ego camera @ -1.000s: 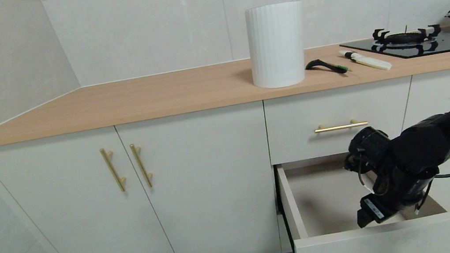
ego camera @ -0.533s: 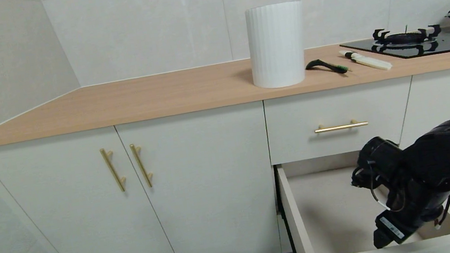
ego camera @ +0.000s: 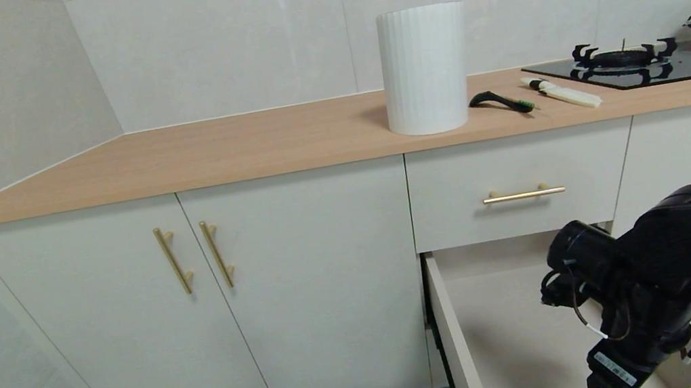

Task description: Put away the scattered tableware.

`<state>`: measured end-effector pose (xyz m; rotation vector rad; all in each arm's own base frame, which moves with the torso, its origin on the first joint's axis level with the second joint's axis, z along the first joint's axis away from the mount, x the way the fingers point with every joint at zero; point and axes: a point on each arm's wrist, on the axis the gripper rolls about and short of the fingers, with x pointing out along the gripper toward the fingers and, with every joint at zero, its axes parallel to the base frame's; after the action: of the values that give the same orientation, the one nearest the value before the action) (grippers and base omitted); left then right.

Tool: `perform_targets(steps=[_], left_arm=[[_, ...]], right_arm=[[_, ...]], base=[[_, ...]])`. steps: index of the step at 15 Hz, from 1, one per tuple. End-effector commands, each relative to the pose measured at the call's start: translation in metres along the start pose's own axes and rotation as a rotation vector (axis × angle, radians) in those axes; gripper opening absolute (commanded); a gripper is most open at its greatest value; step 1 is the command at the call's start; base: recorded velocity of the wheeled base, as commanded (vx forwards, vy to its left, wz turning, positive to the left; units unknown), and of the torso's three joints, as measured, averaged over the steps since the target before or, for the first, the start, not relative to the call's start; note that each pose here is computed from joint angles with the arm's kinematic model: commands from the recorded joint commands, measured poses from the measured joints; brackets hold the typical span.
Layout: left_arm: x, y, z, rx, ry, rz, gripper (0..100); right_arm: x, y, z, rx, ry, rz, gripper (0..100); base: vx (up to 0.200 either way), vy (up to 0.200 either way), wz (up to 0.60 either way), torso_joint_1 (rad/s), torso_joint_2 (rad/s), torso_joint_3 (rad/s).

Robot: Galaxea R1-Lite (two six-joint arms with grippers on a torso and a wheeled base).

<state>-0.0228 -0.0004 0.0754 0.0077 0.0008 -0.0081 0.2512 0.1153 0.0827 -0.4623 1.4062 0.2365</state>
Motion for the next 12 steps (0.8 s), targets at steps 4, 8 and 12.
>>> perform_targets(steps=[4,8,12], left_arm=[[0.000,0.000,0.000,0.000,0.001,0.000,100],[0.000,0.000,0.000,0.000,0.001,0.000,100],[0.000,0.000,0.000,0.000,-0.001,0.000,100]], right_arm=[[-0.051,-0.020,-0.001,0.121,-0.217,0.054,100],[-0.105,-0.046,-0.021,0.207,-0.492,0.125,100],[-0.119,-0.057,-0.030,0.242,-0.585,0.114,100]], base=[[0.000,0.000,0.00,0.000,0.00,0.000],[0.000,0.000,0.00,0.000,0.00,0.000],[0.000,0.000,0.00,0.000,0.00,0.000]])
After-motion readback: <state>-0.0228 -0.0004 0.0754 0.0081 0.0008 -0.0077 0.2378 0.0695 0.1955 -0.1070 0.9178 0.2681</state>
